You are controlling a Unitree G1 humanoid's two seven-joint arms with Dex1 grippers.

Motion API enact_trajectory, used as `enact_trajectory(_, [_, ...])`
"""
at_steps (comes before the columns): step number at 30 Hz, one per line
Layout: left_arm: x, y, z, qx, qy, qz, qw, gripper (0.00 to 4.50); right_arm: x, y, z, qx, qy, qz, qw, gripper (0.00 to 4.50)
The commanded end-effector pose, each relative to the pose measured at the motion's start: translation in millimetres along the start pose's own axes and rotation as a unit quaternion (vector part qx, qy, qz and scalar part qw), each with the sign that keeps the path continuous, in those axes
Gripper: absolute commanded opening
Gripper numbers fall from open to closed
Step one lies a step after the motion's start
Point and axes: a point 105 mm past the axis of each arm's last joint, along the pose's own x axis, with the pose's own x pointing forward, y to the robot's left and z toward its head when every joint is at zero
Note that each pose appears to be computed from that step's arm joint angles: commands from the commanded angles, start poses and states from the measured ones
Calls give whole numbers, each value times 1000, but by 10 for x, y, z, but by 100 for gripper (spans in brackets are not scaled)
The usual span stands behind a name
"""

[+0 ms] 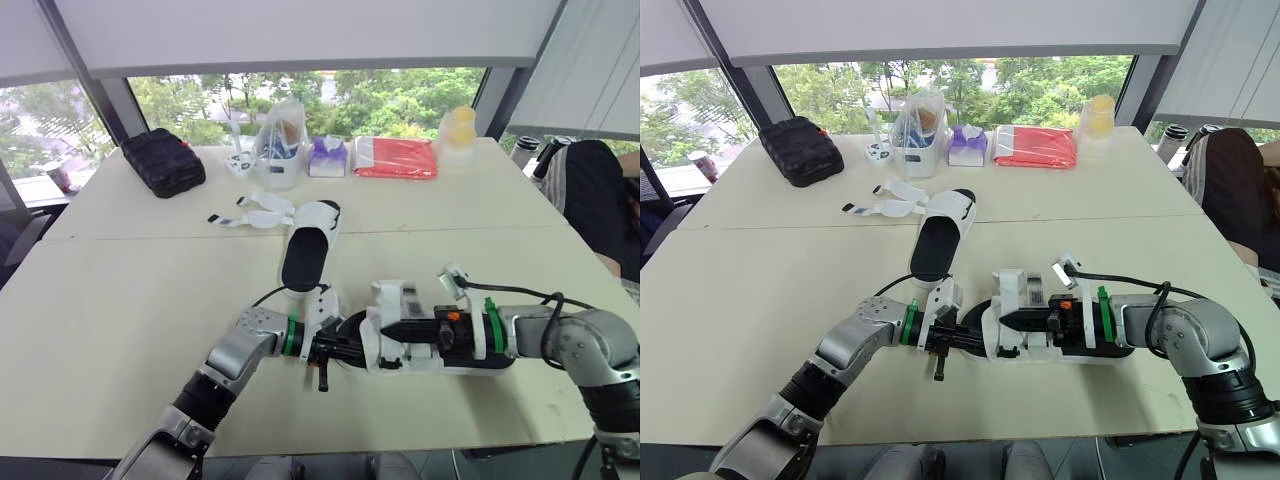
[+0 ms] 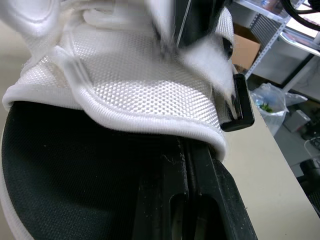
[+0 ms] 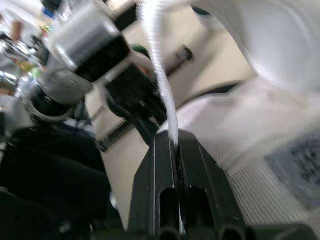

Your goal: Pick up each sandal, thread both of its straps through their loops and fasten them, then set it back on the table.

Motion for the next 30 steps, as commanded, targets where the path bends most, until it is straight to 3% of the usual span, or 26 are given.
enact_trajectory(1, [-8,56,-263,-37,41,31,998,0,-15,126,150,6,-28,34,999,3])
enact_trajectory(8, [-8,55,-260,-35,42,30,998,0,4,147,2,-18,12,27,999,3])
enact_trajectory(13, [-5,46,-265,-37,40,28,998,0,44,182,-123,-116,70,13,991,3])
enact_trajectory(21, [5,36,-264,-38,39,27,998,0,79,188,-105,-170,79,7,982,3])
enact_trajectory(24, [5,39,-262,-38,38,27,998,0,28,185,-36,-182,58,-2,981,86])
enact_trajectory(29, [-1,38,-262,-40,37,28,998,0,-200,269,157,-173,-6,-23,985,328])
enact_trajectory(30, [-5,40,-264,-40,37,29,998,0,-277,322,174,-166,-17,-23,986,328])
